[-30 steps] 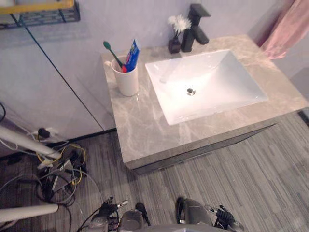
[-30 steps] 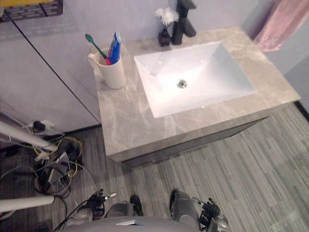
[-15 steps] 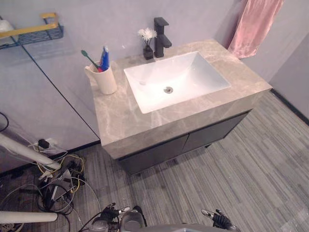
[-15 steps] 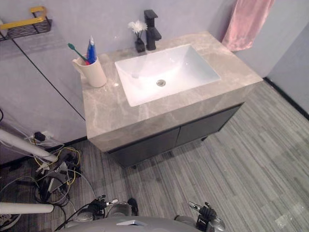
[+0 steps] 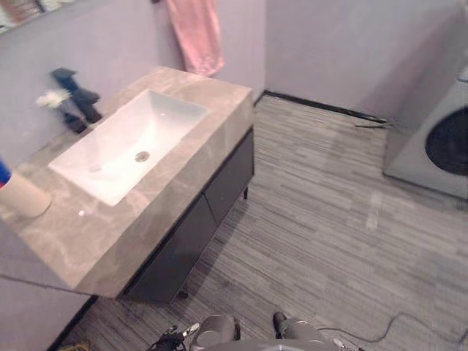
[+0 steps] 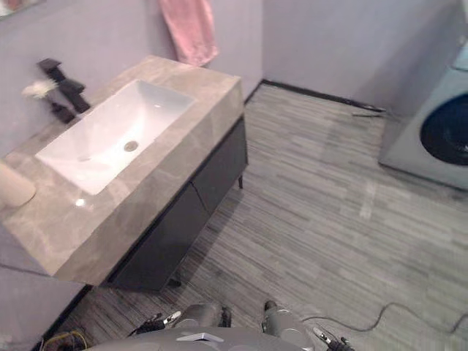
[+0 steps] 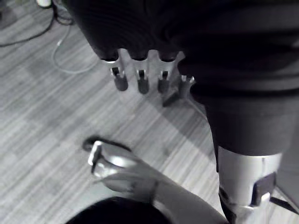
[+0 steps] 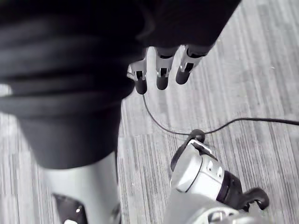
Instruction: Organize washtable
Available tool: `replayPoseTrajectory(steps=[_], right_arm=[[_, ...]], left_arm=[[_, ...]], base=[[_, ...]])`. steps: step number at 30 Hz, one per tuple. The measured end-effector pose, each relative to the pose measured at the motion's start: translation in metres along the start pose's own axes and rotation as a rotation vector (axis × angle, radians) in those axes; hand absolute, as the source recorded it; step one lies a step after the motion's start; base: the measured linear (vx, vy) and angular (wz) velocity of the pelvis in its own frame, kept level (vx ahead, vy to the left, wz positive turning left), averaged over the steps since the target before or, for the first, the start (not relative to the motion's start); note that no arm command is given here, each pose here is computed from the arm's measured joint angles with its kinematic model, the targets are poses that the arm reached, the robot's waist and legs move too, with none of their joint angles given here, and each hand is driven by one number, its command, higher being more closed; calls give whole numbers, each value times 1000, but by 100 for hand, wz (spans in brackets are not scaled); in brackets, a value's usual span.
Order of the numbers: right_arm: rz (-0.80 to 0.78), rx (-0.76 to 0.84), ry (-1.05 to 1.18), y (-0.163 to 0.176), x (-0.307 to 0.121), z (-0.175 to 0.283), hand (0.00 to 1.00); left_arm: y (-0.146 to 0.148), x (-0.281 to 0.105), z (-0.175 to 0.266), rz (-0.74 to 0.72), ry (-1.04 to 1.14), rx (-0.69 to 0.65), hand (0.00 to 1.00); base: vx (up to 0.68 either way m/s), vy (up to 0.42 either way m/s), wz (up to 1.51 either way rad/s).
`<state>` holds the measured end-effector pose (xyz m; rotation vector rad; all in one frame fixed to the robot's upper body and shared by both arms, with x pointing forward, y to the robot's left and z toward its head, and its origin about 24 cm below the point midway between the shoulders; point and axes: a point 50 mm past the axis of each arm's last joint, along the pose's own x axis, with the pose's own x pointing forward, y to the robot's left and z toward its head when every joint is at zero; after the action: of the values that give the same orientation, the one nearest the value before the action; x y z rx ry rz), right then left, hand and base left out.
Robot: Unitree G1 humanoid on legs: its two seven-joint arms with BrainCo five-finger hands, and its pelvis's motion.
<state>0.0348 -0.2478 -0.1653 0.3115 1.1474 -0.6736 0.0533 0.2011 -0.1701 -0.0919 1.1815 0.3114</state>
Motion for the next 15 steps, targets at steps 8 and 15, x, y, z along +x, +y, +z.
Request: replayPoseTrajectory(steps=[8, 15], right_arm=[[31, -15, 41, 4, -4, -17, 0], [107, -122, -26, 20, -1, 1, 0]], left_arm=[[0, 3, 12, -22, -19, 125, 0], [1, 6, 17, -62, -7, 207, 0]], base=[[156, 103, -39], [162, -16, -98]])
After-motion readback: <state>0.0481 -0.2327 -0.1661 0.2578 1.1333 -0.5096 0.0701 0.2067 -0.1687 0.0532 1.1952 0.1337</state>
